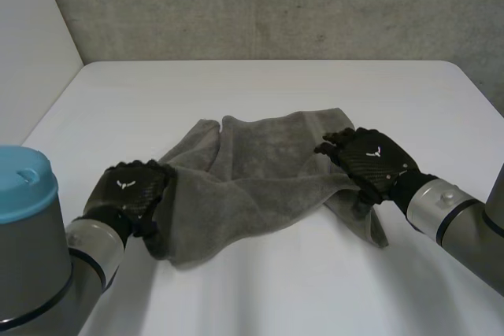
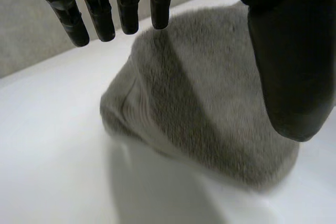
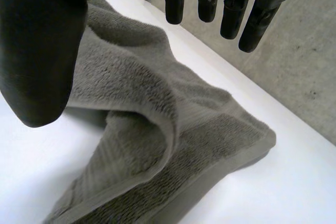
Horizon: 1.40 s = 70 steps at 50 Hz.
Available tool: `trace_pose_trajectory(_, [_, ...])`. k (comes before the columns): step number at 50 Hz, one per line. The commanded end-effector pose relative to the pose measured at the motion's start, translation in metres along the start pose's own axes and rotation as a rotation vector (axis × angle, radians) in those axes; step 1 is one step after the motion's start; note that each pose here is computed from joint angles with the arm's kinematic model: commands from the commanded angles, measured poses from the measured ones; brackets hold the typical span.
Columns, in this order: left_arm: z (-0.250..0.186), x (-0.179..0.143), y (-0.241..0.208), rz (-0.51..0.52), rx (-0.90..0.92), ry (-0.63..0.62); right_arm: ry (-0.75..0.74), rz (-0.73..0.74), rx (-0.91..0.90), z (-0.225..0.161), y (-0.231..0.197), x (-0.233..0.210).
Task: Fold the towel.
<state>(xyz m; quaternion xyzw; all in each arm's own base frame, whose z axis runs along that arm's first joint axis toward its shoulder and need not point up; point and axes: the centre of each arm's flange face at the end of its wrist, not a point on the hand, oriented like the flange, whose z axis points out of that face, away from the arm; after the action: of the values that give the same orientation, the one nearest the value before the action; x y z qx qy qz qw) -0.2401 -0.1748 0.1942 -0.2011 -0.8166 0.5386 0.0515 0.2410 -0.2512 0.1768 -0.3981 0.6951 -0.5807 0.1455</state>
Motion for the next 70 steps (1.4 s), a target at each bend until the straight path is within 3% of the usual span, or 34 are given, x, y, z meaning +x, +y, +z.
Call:
trace_pose_trajectory(1, [0.0,0.011,0.02,0.008,-0.071,0.03,0.0,0.011,-0.029,-0.003,0.009,-0.001])
trace_pose_trajectory(15, [0.031,0.028,0.045,-0.011,-0.145,0.054,-0.025,-0.039,-0.049,-0.004,0.016,-0.007])
trace_pose_trajectory(24, [0.077,0.025,0.021,-0.035,-0.058,0.018,-0.031,-0.039,-0.052,0.004,0.019,-0.006])
trace_pose_trajectory(38, [0.105,0.028,0.016,-0.036,-0.032,0.009,-0.035,-0.036,-0.063,0.02,0.027,-0.001])
trace_pose_trajectory(60, [0.115,0.02,0.0,-0.037,0.083,-0.021,0.081,-0.003,-0.049,0.049,0.043,0.02])
trace_pose_trajectory(70, [0.105,-0.008,-0.024,-0.044,0.138,-0.047,0.075,0.094,-0.008,0.027,0.008,0.025])
